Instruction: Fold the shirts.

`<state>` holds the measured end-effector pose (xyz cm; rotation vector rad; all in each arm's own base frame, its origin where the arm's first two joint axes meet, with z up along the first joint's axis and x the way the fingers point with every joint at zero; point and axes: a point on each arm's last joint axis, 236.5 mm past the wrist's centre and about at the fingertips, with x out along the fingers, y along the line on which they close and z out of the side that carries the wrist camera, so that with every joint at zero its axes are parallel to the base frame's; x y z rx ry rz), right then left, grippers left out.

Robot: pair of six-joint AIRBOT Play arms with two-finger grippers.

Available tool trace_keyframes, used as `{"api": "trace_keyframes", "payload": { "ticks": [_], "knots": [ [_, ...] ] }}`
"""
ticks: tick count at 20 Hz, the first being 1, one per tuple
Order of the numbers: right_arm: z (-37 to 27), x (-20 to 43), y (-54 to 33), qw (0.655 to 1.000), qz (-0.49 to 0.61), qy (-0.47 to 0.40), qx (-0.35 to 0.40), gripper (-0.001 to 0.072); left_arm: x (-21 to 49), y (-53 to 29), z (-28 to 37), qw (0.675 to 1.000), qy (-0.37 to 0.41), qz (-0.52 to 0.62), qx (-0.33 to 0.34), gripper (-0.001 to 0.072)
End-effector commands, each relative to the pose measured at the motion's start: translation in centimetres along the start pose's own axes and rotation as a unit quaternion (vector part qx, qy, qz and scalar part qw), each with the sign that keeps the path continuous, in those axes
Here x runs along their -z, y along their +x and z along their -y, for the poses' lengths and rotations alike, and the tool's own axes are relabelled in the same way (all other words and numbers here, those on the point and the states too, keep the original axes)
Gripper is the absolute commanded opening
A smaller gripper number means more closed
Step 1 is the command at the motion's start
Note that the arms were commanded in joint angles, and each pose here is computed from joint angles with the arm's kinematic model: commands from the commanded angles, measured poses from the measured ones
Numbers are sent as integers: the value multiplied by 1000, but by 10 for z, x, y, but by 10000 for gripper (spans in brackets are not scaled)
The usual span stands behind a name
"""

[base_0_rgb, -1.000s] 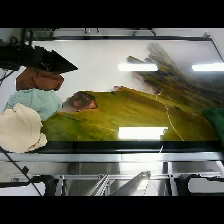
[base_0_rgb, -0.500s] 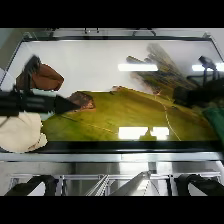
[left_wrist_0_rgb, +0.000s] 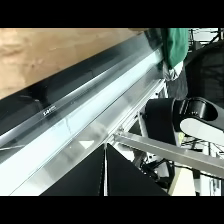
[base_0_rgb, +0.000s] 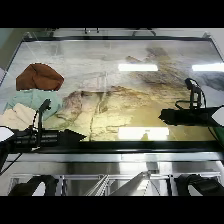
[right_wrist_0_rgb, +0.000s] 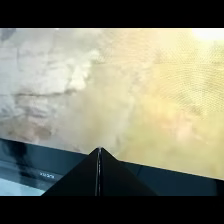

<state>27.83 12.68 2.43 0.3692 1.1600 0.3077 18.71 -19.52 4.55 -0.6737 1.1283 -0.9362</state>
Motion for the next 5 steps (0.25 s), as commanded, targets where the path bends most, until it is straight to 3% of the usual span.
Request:
{"api": "trace_keyframes", "payload": {
  "ticks": [1,5],
  "knots": [
    [-2,3,1,1000,-1,-1,-5,19,4,-1,3,1000,12,8,-3,15],
    [-2,3,1,1000,-1,-1,-5,18,3,-4,8,1000,25,18,-6,15]
  ]
}}
